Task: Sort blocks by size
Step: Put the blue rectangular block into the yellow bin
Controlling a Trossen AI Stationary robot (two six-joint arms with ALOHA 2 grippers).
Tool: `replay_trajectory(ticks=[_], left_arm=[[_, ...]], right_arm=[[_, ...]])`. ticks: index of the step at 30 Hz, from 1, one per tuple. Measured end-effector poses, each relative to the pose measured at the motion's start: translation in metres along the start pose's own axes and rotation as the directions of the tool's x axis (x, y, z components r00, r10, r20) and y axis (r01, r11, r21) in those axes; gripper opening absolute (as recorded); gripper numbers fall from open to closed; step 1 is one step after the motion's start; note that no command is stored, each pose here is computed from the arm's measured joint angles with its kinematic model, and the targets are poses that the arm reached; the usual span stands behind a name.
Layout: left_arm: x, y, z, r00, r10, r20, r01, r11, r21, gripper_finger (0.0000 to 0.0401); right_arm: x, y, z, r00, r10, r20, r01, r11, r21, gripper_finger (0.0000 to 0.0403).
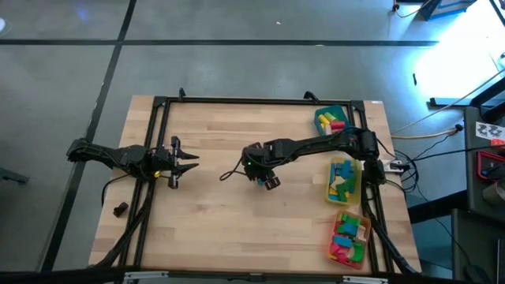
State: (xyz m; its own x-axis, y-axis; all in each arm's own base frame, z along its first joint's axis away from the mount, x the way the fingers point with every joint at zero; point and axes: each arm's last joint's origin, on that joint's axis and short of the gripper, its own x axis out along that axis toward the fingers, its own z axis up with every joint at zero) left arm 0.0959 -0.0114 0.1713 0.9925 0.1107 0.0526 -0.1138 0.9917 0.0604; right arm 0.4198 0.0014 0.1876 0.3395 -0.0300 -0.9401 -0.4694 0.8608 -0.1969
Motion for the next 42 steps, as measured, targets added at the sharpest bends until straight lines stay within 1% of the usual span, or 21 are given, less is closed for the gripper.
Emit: replay_trajectory(ticks=[3,9,15,18,19,21,30,34,42], left_arm=[[0.000,0.000,0.000,1.000,0.000,0.000,0.000,1.000,0.000,0.0100],[0.000,0.000,0.000,1.000,0.000,0.000,0.000,1.000,0.000,0.0100],[0.000,0.000,0.000,1.000,0.000,0.000,0.000,1.000,0.000,0.0100],[0.000,0.000,0.000,1.000,0.000,0.000,0.000,1.000,0.000,0.0100],[0.000,0.000,0.000,1.000,0.000,-0.001,0.000,1.000,0.000,0.0100],[0.000,0.000,0.000,1.000,0.000,0.000,0.000,1.000,0.000,0.0100],[0.000,0.000,0.000,1.000,0.000,-0.001,0.000,1.000,0.000,0.0100],[0.000,0.000,0.000,1.000,0.000,-0.001,0.000,1.000,0.000,0.0100],[0.000,0.000,0.000,1.000,0.000,-0.001,0.000,1.000,0.000,0.0100]], right_arm=[[0.000,0.000,0.000,1.000,0.004,-0.001,-0.004,1.000,-0.003,0.0193],[0.007,0.003,0.000,0.997,0.070,0.014,-0.070,0.998,-0.004,0.0193],[0.018,0.002,0.002,0.997,0.068,0.022,-0.068,0.998,-0.005,0.0193],[0.024,0.004,-0.001,0.997,0.081,-0.002,-0.081,0.997,-0.005,0.0193],[0.025,0.003,0.001,0.997,0.075,0.009,-0.075,0.997,-0.005,0.0193],[0.026,0.004,-0.001,0.996,0.085,-0.010,-0.085,0.996,-0.004,0.0193],[0.032,0.004,-0.002,0.996,0.089,-0.022,-0.089,0.996,-0.002,0.0191],[0.031,0.004,-0.002,0.996,0.090,-0.023,-0.090,0.996,-0.002,0.0168],[0.041,0.005,-0.004,0.994,0.101,-0.040,-0.101,0.995,0.002,0.0078]])
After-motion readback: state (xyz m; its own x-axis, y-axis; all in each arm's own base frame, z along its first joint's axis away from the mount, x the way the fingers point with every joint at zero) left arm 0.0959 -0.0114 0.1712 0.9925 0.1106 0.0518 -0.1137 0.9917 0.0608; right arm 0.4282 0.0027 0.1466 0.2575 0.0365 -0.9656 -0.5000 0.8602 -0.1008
